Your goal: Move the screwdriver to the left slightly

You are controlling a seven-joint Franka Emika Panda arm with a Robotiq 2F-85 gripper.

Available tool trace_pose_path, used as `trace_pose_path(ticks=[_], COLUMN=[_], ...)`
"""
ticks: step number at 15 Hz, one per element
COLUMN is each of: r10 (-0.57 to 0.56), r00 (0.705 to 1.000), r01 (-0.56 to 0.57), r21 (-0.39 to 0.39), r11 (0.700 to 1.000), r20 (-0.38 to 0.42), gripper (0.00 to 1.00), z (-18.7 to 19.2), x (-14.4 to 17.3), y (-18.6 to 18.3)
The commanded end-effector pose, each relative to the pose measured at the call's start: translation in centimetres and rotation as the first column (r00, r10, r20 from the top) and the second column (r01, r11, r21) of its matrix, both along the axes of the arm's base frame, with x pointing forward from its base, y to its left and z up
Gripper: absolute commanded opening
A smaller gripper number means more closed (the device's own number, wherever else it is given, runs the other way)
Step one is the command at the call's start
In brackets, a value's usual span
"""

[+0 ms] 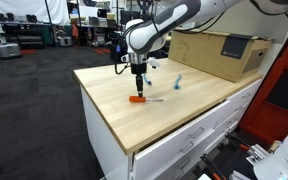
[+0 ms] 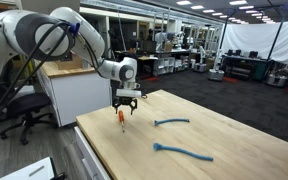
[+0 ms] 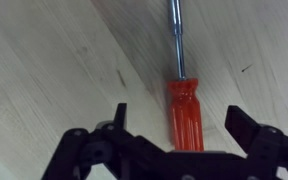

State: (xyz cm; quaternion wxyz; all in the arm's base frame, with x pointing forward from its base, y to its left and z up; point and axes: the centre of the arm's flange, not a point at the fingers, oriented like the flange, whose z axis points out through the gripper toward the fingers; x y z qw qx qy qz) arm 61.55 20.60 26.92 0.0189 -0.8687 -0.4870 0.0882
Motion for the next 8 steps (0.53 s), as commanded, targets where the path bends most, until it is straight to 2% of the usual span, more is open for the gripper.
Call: trace_pose_path(ticks=[1, 8], r10=[0.027, 0.047], r00=[0.998, 0.987], r01=[-0.027, -0.061], r21=[0.017, 0.089], r11=[0.999, 0.994], r20=[0.049, 0.153], gripper=[1.0, 1.0], z=[3.1, 7.6], x=[-1.2, -2.4], y=[-2.3, -4.6])
